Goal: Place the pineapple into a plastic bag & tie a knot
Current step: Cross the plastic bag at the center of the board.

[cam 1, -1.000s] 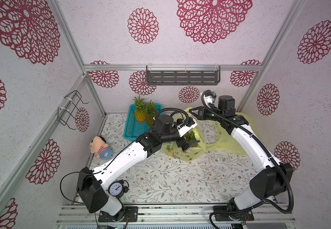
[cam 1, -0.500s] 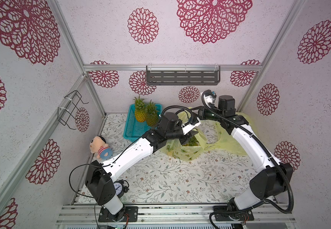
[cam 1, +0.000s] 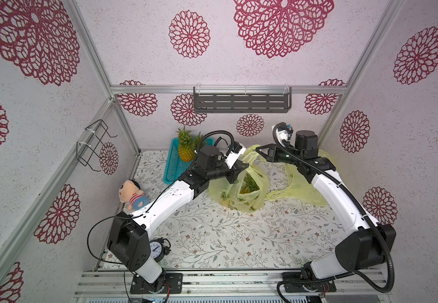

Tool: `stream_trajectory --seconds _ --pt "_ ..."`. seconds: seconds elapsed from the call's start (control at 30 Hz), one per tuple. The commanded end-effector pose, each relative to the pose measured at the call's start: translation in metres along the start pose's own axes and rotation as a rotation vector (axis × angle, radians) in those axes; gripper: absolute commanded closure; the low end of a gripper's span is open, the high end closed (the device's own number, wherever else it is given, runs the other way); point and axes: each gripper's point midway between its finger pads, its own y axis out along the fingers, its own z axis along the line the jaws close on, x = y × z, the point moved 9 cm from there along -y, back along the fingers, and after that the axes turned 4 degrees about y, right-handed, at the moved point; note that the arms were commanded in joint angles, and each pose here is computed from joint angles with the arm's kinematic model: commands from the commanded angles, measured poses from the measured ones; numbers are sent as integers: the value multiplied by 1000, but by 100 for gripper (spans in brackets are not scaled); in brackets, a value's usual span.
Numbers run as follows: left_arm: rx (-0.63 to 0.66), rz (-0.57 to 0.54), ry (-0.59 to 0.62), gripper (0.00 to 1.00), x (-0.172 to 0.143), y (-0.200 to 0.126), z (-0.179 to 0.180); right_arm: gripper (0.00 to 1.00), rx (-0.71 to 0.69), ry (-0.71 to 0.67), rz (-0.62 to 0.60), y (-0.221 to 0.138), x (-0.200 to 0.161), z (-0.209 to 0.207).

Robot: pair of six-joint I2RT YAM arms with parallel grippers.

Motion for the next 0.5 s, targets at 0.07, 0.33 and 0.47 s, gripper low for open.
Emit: stream_trajectory --seconds 0.07,0.33,0.47 --pt "-18 -115 -65 100 23 -14 -2 100 30 -29 -57 -30 -8 27" --pt "20 -134 -128 100 21 -9 9 100 47 -20 -11 -26 -55 53" --pt "26 -132 -138 100 20 -7 11 100 25 -33 44 -9 -80 56"
